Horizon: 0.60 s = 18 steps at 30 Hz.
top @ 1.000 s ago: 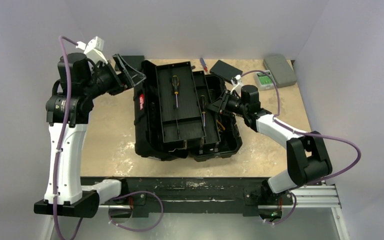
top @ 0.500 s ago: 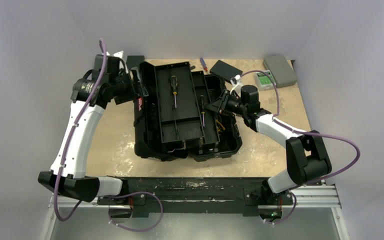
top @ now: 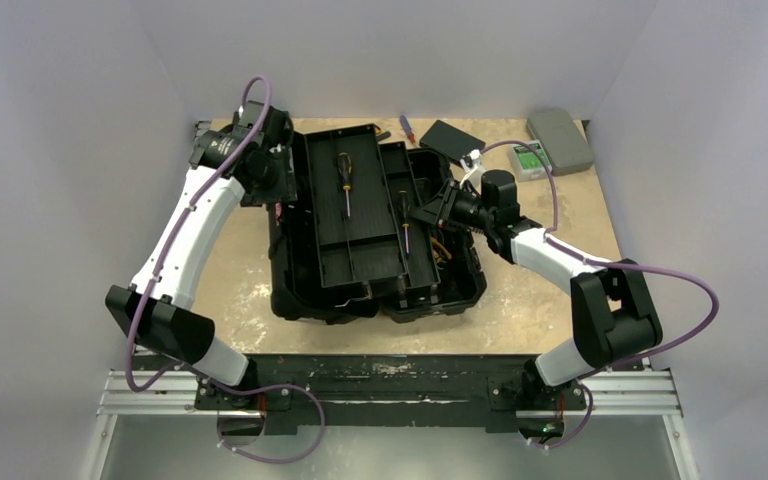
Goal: Pack the tool kit
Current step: Close the toolbox at the center of the board.
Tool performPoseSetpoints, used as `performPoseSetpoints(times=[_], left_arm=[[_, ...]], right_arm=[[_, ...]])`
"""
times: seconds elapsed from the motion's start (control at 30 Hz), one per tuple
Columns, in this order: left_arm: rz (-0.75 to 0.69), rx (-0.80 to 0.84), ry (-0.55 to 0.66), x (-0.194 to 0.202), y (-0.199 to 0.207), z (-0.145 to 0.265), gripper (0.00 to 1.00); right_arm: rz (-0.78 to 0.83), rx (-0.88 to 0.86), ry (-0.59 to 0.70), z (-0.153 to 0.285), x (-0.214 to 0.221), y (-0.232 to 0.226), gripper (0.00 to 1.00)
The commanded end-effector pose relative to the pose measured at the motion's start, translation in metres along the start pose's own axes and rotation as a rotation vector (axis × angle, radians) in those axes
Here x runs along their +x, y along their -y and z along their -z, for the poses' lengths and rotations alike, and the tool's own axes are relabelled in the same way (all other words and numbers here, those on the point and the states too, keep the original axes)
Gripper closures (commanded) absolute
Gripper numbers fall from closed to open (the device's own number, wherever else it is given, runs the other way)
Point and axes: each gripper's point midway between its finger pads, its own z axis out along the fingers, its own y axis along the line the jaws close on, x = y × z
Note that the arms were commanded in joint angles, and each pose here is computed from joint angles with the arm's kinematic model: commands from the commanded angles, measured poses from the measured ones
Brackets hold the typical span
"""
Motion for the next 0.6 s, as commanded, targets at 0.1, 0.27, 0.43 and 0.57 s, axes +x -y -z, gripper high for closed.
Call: performPoseSetpoints(times=[0.1,0.27,0.43,0.57], left_arm=[[-0.064,-0.057,-0.005,-0.003,0.002,-0.002,0.48],[-0.104,-0.055,-0.045,0.002,0.018,-0.012,0.48],[-0.145,-0.17,-0.103,0.011,0.004,-0.025,0.62],[-0.15,-0.256,-0.091,0.009,-0.012,-0.02,0.71]], right_arm=[[-0.046,0.33,-0.148,0.012,0.059,0.108,1.0],[-0.046,0.329,-0.146,0.012,0.059,0.108,1.0],[-0.047,0.326,-0.145,0.013,0.059,0.107,1.0],[-0.047,0.321,-0.145,0.013,0.059,0.107,1.0]])
